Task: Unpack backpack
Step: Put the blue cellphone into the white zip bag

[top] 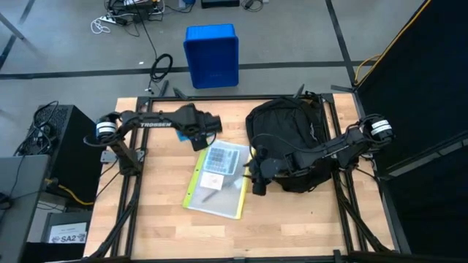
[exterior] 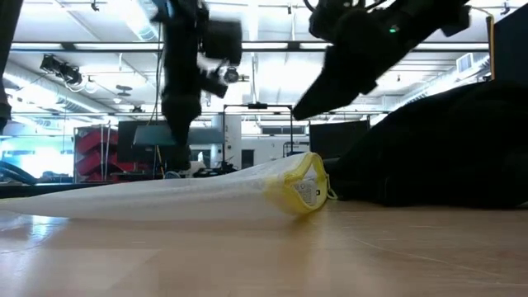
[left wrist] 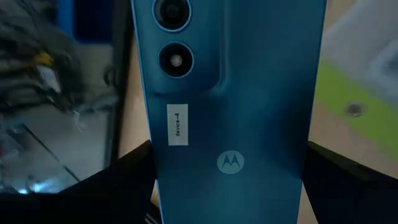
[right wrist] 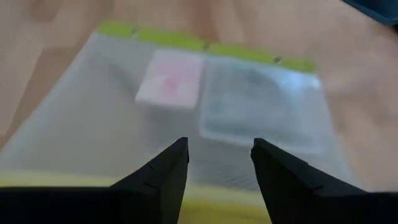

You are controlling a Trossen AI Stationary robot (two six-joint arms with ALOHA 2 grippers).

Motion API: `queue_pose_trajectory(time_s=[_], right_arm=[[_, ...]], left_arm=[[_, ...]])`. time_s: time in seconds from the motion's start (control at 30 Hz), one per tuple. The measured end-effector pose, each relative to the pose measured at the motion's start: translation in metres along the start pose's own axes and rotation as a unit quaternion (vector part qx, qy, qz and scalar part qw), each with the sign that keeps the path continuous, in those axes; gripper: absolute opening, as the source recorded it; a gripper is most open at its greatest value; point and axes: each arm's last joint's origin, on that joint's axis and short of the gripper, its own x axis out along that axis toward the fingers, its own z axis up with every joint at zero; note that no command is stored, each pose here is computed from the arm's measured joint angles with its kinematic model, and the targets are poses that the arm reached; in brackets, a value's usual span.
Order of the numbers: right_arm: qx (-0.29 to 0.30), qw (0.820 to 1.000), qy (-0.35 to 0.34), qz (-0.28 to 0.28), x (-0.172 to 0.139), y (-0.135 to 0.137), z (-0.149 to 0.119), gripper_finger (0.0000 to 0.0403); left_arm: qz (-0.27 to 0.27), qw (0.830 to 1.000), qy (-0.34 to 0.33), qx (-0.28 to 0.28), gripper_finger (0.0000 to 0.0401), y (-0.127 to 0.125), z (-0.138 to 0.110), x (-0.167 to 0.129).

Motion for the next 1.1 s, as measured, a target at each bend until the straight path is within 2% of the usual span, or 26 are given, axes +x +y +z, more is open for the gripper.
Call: queue_pose_trajectory(time_s=[0.2, 0.3, 0.43, 0.6, 0.73, 0.9, 1.1], right_arm=[[0.047, 0.998, -0.049, -0.006, 0.009, -0.043, 0.017, 0.0156], [0.079, 0.993, -0.081, 0.034, 0.012, -0.064, 0.026, 0.0161], [0.115, 0.981, -0.133, 0.084, 0.013, -0.087, 0.037, 0.0167], [0.138, 0.973, -0.172, 0.067, 0.012, -0.11, 0.043, 0.018], [0.149, 0.969, -0.187, 0.055, 0.011, -0.119, 0.045, 0.0195], [0.146, 0.968, -0.193, 0.066, 0.011, -0.117, 0.046, 0.0215], [0.141, 0.969, -0.192, 0.067, 0.011, -0.114, 0.046, 0.0224]], left_arm=[[0.044, 0.997, -0.064, 0.013, 0.0297, -0.025, 0.002, -0.045], [0.061, 0.994, -0.085, 0.029, 0.0297, -0.039, -0.003, -0.059], [0.082, 0.99, -0.115, 0.021, 0.0297, -0.054, -0.009, -0.071], [0.104, 0.983, -0.152, 0.011, 0.0297, -0.067, -0.014, -0.082], [0.098, 0.98, -0.172, -0.003, 0.0297, -0.073, -0.014, -0.087], [0.077, 0.973, -0.214, -0.022, 0.0297, -0.081, -0.008, -0.093], [0.076, 0.971, -0.225, -0.009, 0.0297, -0.091, 0.001, -0.087]])
